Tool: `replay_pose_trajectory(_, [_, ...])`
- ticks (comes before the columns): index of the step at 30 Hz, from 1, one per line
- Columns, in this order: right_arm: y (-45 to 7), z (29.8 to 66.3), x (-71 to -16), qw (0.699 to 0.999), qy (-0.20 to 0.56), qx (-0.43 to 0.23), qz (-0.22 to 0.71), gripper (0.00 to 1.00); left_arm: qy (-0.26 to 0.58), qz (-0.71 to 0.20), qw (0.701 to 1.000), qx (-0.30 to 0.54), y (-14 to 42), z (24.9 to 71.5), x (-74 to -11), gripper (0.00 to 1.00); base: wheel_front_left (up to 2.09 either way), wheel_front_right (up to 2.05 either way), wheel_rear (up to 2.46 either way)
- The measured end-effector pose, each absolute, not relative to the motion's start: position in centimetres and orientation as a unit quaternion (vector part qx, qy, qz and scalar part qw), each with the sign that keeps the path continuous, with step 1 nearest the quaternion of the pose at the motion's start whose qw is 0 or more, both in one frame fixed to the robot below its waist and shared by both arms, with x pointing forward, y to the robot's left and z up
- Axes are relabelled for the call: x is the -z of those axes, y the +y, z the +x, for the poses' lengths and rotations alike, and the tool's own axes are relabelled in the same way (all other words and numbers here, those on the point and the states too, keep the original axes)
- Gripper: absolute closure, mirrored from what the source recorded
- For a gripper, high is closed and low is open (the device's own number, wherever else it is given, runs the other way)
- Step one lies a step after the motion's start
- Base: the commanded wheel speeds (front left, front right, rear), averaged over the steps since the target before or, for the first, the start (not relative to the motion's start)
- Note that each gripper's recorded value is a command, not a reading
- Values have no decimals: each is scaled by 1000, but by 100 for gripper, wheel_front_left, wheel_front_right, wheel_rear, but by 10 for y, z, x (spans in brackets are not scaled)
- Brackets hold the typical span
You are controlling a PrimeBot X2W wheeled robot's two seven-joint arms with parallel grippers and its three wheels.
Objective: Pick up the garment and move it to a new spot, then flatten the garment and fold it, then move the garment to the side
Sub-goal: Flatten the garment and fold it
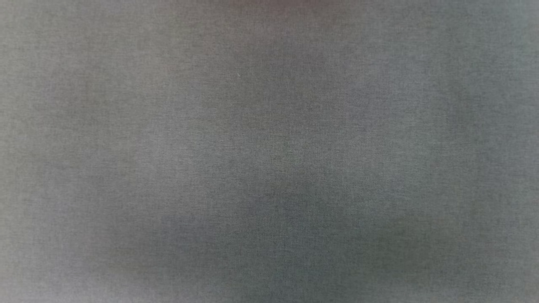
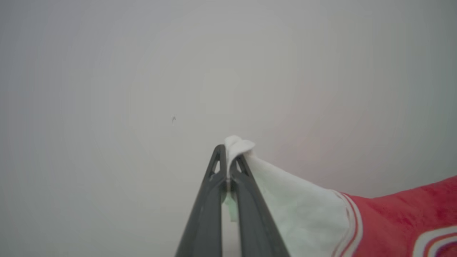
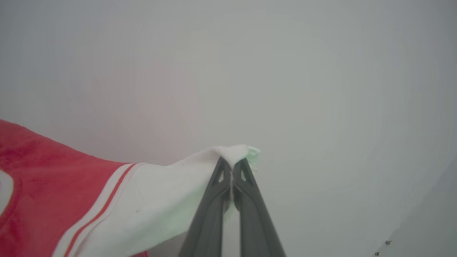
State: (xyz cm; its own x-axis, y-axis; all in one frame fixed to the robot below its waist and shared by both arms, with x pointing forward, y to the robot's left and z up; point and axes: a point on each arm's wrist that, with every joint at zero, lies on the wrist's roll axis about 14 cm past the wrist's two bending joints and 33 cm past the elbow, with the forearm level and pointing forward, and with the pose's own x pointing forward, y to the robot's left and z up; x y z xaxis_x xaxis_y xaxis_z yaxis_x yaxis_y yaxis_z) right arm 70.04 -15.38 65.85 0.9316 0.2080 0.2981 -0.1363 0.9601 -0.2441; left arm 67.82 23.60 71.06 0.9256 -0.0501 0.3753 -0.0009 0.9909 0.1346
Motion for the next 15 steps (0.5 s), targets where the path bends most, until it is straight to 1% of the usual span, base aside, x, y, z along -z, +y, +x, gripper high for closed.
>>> replay_pose_trajectory(3, [-154,696,-631,981,-125,-92,-112,100,-149,50,987,15,238,675,-679,100,0,0,0])
replay_pose_trajectory(7, [-147,682,-590,990,-65,-100,-78,100,-69,42,997,17,242,663,-630,100,0,0,0])
replay_pose_trajectory(8, [-143,676,-580,991,-49,-103,-66,100,-46,42,998,17,243,658,-617,100,0,0,0])
replay_pose_trajectory(9, [-139,665,-561,994,-10,-104,-31,100,2,34,999,15,245,647,-593,100,0,0,0])
replay_pose_trajectory(10, [-135,659,-554,995,6,-104,-7,100,30,36,999,14,246,640,-580,100,0,0,0])
replay_pose_trajectory(15, [-123,622,-524,988,83,-128,6,100,139,16,990,7,251,599,-529,100,0,0,0])
